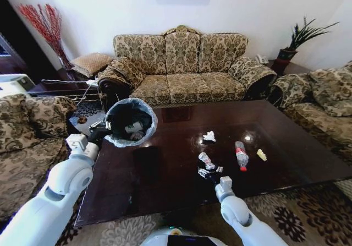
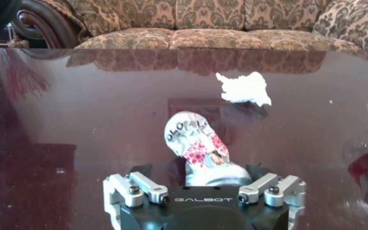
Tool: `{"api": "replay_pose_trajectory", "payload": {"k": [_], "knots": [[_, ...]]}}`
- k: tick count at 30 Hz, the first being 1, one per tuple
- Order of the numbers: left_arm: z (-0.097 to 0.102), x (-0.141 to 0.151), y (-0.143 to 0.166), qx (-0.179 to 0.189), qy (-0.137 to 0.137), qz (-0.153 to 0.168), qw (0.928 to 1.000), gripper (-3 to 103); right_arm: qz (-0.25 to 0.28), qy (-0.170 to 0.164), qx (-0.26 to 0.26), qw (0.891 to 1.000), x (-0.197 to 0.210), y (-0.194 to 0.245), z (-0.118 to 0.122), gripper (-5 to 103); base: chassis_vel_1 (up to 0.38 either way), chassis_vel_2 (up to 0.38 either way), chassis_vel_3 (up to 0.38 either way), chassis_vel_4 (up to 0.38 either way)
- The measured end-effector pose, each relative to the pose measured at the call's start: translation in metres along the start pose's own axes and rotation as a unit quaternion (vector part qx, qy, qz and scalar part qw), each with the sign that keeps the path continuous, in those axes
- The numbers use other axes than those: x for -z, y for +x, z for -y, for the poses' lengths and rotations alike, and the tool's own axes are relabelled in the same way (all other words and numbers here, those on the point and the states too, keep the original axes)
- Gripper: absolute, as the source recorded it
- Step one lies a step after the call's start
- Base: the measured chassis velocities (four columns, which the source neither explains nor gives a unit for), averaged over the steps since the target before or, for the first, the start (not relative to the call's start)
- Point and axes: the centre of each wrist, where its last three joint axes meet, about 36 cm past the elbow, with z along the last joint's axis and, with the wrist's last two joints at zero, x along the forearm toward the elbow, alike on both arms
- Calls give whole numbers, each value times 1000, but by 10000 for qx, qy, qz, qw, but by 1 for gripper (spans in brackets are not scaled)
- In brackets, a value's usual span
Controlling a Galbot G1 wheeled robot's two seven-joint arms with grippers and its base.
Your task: Move to the front of the table and place the trash on the table into the trash bin.
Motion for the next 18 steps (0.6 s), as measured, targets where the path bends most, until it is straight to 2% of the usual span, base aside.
{"api": "replay_pose_trajectory", "payload": {"k": [1, 2, 4, 6, 9, 10, 13, 18], "knots": [[0, 0, 0, -7, 2, -2, 10000, 1, 4, -21, -10, 10000, -1, -1, 0, 90, 0, 0, 0, 0], [0, 0, 0, -7, 2, -2, 10000, 1, 4, -21, -10, 10000, -1, -1, 0, 90, 0, 0, 0, 0], [0, 0, -1, -7, 0, -5, 10000, 1, 10, -52, -25, 10000, -4, -2, -1, 80, 0, 0, 0, 0], [0, -1, -2, -7, -2, -8, 10000, 1, 16, -54, -30, 10000, -5, -3, -1, 80, 0, 0, 0, 0], [0, -1, -3, -13, -7, -16, 10000, 1, 41, -48, -58, 10000, -5, -3, -2, 63, 0, 0, 0, 0], [0, -1, -3, -13, -7, -16, 10000, 1, 41, -48, -58, 10000, -5, -3, -2, 63, 0, 0, 0, 0], [0, -2, -3, -48, -13, -18, 10000, 1, 55, -51, -60, 10000, -4, -2, -4, 51, 0, 0, 0, 0], [0, -1, -3, -51, -14, -15, 10000, 1, 84, -58, -79, 9999, -3, -2, -6, 50, 0, 0, 0, 0]]}}
